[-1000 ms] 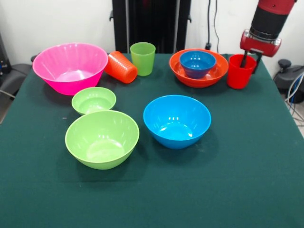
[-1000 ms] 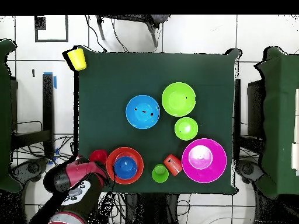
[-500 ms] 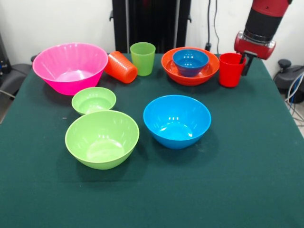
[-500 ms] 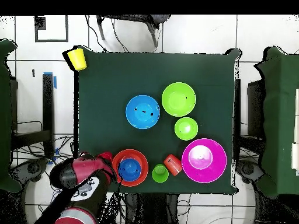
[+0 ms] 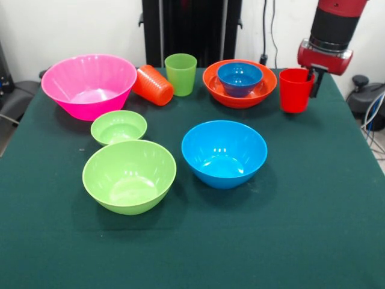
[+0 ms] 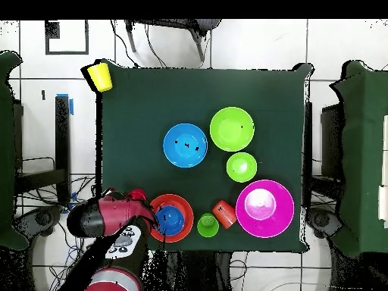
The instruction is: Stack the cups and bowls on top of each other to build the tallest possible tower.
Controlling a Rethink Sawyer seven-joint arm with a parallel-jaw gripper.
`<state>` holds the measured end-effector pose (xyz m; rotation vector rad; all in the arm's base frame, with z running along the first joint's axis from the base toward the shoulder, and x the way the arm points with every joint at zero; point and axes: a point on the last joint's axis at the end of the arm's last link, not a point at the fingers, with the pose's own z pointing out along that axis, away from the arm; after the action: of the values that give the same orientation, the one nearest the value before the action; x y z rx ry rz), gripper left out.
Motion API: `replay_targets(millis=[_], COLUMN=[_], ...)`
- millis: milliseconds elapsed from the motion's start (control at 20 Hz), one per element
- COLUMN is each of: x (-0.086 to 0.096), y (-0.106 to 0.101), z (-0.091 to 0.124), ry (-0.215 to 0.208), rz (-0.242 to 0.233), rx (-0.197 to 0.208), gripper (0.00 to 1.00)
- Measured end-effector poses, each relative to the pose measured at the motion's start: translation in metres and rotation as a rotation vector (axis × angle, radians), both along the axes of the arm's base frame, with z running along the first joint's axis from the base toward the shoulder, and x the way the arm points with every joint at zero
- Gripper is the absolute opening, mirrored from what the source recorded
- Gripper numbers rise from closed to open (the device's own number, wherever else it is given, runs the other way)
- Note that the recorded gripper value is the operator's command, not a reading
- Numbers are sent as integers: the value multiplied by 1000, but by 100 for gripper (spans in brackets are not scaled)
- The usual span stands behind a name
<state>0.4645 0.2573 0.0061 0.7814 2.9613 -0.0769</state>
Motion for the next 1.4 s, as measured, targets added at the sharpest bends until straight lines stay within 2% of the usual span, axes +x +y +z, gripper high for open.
replay_targets(millis=[300, 550, 650, 800, 900, 950, 1100, 1250, 1400], x=[20, 25, 25, 22, 22, 22, 26, 31, 38], y=[7, 14, 14, 14, 14, 14, 12, 8, 5], z=[24, 37, 39, 41, 41, 41, 39, 38, 38], ry=[-48, -66, -60, -10, 47, 62, 159, 200, 217], rz=[-9, -3, -3, 0, 2, 4, 17, 24, 34], rx=[40, 54, 54, 38, 18, 12, -28, -55, -78], gripper=[0, 0, 0, 0, 0, 0, 0, 0, 0])
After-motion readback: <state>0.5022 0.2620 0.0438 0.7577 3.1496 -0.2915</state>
